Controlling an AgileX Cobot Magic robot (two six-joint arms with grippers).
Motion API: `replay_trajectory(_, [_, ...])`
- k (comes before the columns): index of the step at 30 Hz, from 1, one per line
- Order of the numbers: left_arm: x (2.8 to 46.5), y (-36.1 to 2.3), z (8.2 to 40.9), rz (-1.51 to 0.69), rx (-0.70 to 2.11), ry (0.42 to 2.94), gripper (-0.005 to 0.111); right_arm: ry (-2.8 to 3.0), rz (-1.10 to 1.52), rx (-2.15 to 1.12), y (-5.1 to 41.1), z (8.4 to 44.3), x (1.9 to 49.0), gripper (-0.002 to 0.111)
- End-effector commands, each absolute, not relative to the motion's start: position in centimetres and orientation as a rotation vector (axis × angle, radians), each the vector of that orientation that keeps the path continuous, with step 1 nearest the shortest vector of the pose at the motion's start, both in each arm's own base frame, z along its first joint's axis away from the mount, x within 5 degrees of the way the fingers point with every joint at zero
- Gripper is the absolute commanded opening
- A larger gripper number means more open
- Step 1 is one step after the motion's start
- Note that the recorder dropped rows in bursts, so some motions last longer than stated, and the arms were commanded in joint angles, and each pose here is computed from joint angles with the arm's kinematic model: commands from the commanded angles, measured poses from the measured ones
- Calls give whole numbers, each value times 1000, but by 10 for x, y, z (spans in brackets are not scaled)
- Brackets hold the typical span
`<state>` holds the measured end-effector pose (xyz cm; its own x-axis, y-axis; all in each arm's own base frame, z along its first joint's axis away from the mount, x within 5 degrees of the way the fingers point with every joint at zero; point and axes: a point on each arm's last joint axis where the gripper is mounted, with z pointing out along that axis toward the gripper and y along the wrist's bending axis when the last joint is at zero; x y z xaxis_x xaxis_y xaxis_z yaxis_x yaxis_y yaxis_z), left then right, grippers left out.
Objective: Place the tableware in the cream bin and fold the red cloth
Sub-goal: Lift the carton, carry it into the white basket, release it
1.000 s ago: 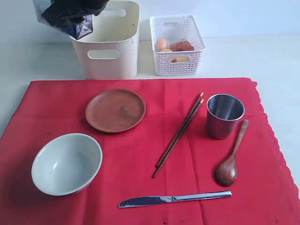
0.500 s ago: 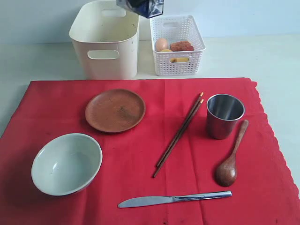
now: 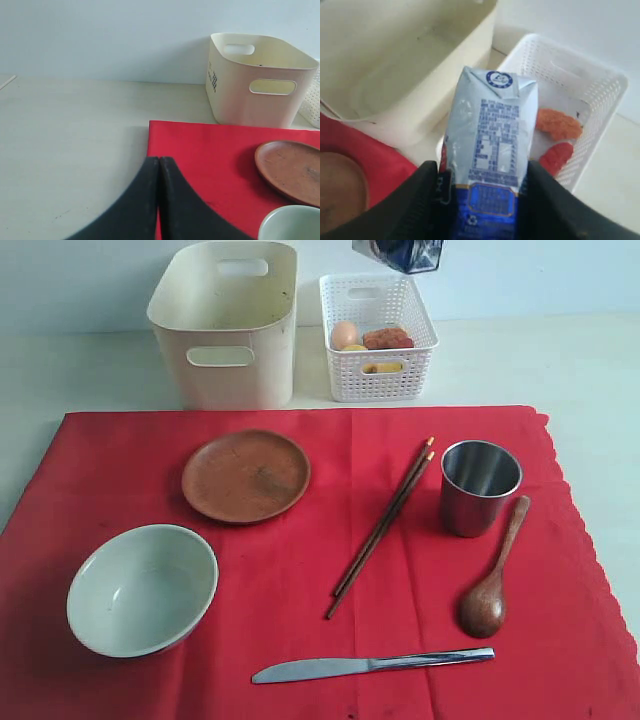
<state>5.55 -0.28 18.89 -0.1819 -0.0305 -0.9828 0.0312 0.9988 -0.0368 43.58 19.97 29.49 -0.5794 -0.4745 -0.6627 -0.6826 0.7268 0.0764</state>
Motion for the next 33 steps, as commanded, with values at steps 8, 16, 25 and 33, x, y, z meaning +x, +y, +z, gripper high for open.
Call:
replay_trajectory(8, [55, -3, 190, -58, -6, 1740, 2, 2305, 384, -728, 201, 210, 482, 0])
replay_trajectory(16, [55, -3, 190, -58, -6, 1740, 2, 2236, 350, -616, 203, 191, 497, 5])
replay_trajectory(25, [55, -3, 190, -58, -6, 1740, 2, 2217, 360, -546, 214, 171, 502, 49])
replay_trajectory(33, [55, -3, 190, -58, -6, 1740, 2, 2234, 421, -463, 218, 171, 501, 98])
